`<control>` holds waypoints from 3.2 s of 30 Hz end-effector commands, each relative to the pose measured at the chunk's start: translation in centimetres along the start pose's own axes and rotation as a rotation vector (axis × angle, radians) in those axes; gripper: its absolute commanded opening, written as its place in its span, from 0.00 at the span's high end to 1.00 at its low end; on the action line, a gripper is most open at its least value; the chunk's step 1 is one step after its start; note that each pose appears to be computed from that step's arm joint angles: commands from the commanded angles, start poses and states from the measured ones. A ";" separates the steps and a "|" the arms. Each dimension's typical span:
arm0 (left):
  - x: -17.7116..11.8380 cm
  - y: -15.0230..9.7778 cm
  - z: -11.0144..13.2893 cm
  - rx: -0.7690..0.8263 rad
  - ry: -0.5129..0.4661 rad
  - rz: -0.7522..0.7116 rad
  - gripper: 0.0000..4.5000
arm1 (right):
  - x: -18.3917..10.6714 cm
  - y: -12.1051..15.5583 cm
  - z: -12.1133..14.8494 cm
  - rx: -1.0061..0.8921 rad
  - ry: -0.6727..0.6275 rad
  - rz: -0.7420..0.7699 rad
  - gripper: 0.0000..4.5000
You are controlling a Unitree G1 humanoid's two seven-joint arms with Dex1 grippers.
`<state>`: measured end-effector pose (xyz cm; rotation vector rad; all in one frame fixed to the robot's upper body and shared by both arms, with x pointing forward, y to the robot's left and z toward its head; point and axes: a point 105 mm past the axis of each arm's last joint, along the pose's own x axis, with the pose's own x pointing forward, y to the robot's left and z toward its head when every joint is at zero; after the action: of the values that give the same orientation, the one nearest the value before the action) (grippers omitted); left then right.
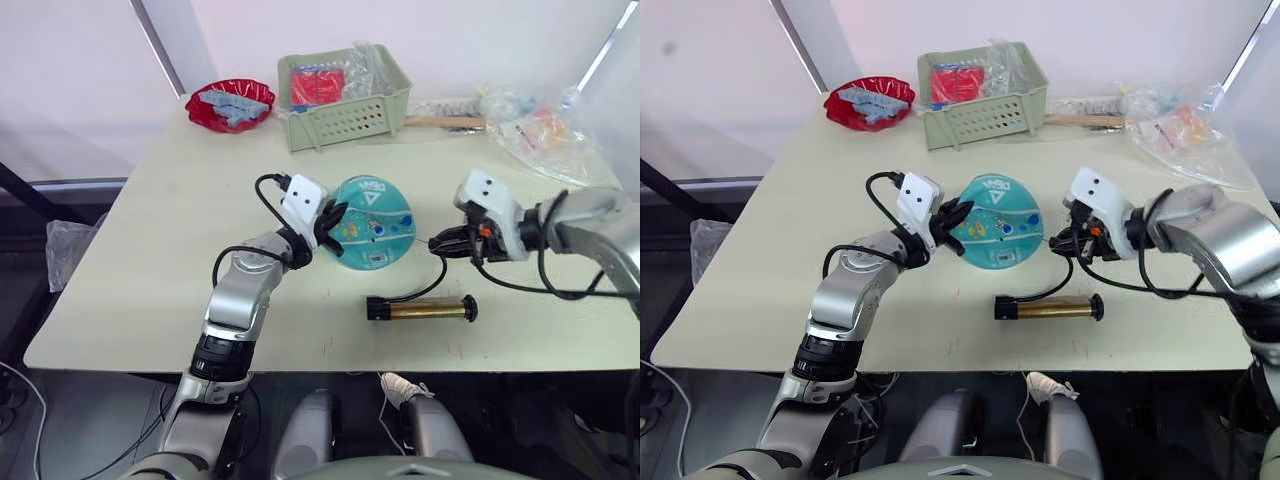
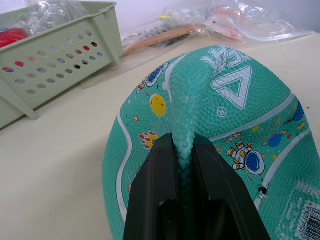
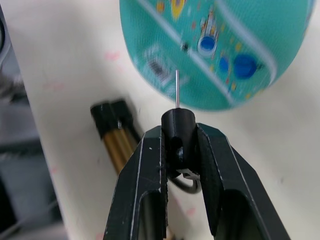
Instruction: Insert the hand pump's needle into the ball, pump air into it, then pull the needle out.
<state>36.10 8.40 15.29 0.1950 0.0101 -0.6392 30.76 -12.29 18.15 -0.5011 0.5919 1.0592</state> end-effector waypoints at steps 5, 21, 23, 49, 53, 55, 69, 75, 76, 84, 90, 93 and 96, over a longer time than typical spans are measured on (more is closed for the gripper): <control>0.3 -1.0 -0.6 -0.005 0.006 -0.024 0.99 | 0.6 0.3 1.4 -0.013 0.113 0.081 0.93; 0.3 -1.4 -1.0 -0.005 0.012 -0.027 0.99 | 3.3 -0.6 3.7 0.008 0.230 0.098 0.93; 0.3 -1.4 -0.9 -0.005 0.011 -0.028 0.99 | 3.8 -0.9 3.8 0.016 0.228 0.085 0.93; 0.0 -1.4 -0.8 0.002 0.018 -0.025 0.99 | 6.7 -2.0 3.7 0.025 0.216 0.042 0.93; 0.1 -1.4 -0.8 0.001 0.018 -0.025 0.99 | 6.9 -1.9 3.3 0.021 0.226 0.043 0.93; 0.1 -1.4 -0.8 0.000 0.018 -0.025 0.99 | 7.1 -1.9 3.2 0.020 0.233 0.044 0.93; 0.2 -1.4 -0.9 -0.003 0.015 -0.022 0.99 | 7.8 -2.3 2.3 0.015 0.266 0.026 0.93; 0.1 -1.4 -0.9 -0.005 0.014 -0.022 0.99 | 8.0 -2.3 1.9 0.014 0.276 0.029 0.93; 0.1 -1.4 -0.9 -0.005 0.014 -0.022 0.99 | 8.1 -2.3 1.9 0.012 0.277 0.029 0.93; 0.2 -1.5 -1.0 -0.008 0.013 -0.025 0.99 | 8.4 -2.3 1.7 0.005 0.287 0.024 0.93; 0.2 -1.5 -1.1 -0.009 0.014 -0.023 0.99 | 8.4 -2.4 1.2 0.014 0.308 0.014 0.93; 0.2 -1.5 -1.1 -0.009 0.014 -0.021 0.99 | 8.4 -2.6 1.2 0.014 0.313 0.008 0.93; 0.2 -1.6 -1.1 -0.010 0.013 -0.022 0.99 | 8.4 -2.5 1.2 0.014 0.315 0.008 0.93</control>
<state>35.71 8.06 15.22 0.1990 -0.0160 -0.6325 36.30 -6.38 14.78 -0.6483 0.8381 1.0213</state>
